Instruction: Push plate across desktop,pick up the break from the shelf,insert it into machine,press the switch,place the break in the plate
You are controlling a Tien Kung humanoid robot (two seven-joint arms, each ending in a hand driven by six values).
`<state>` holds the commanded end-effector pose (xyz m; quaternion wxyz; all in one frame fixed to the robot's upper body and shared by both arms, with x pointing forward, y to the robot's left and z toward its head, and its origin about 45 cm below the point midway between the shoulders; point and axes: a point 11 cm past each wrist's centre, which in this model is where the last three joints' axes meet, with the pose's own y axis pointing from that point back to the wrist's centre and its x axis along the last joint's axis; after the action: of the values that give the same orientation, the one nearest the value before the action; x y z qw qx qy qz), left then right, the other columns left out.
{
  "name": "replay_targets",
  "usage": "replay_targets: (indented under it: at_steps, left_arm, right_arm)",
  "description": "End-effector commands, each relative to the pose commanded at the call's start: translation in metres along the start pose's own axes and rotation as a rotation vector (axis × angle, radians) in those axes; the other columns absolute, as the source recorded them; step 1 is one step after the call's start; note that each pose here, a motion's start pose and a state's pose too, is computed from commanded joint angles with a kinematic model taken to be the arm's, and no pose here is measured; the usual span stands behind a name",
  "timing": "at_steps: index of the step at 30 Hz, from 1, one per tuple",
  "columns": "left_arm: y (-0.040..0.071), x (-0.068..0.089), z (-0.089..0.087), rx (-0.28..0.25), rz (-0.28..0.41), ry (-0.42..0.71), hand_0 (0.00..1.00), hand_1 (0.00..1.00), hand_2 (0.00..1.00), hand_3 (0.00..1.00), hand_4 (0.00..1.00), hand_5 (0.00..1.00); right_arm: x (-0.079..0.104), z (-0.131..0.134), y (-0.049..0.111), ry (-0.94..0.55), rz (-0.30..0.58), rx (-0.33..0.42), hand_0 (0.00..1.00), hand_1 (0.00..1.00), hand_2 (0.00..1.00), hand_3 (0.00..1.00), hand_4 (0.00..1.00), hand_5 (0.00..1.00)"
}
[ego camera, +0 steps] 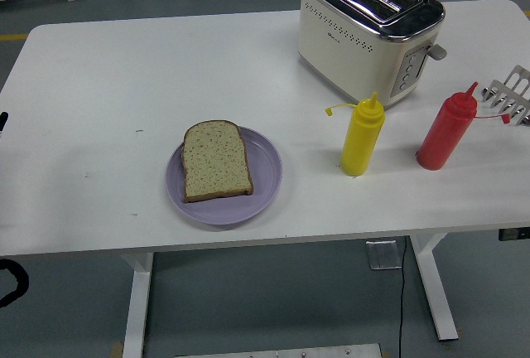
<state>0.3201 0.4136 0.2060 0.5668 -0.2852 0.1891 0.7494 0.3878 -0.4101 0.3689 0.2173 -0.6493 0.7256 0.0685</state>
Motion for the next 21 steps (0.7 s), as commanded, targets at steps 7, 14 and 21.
replay_targets:
  at_steps: [7,14,21]
  left_arm:
    - [0.000,-0.001,-0.001,0.002,-0.002,-0.001,0.815,0.861,0.922,0.849,0.647,0.998]
    - [0.000,-0.001,-0.002,0.007,-0.003,0.000,0.815,0.861,0.922,0.849,0.647,0.998]
    - [0.001,-0.001,-0.004,0.012,-0.003,-0.002,0.815,0.861,0.922,0.848,0.647,0.998]
  right_arm:
    - [0.030,0.028,0.028,-0.085,0.067,-0.060,0.824,0.791,0.795,0.781,0.439,0.547]
    - [0.046,0.047,0.047,-0.138,0.113,-0.092,0.824,0.791,0.795,0.779,0.444,0.543]
    - [0.060,0.058,0.060,-0.165,0.158,-0.102,0.824,0.790,0.795,0.778,0.447,0.544]
